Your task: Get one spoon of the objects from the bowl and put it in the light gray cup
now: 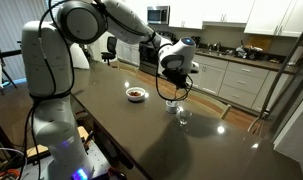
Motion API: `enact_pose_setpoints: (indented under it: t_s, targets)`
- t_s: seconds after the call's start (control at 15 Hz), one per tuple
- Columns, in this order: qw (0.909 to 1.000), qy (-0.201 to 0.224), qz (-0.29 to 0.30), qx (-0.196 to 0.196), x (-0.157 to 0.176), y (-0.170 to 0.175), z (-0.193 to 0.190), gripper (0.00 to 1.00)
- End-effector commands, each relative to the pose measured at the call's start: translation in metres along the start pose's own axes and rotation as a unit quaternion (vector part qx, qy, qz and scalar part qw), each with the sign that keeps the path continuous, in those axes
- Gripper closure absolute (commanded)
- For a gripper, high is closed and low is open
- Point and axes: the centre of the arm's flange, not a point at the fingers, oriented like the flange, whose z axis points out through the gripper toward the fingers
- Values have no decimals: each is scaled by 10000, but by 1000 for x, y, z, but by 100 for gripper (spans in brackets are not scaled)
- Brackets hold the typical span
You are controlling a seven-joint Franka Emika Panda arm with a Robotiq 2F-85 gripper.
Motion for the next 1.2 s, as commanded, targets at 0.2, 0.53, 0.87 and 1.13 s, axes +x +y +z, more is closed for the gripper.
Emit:
enact_pose_setpoints:
  t_s: [0.2, 0.53, 0.87, 1.13]
  targets:
    - [9980, 224, -279, 512, 1, -33, -28, 97]
    - [9868, 139, -438, 1550, -10, -68, -12, 97]
    - [9711, -378, -670, 2258, -33, -103, 23, 97]
    - [9587, -813, -823, 2597, -56, -125, 50, 97]
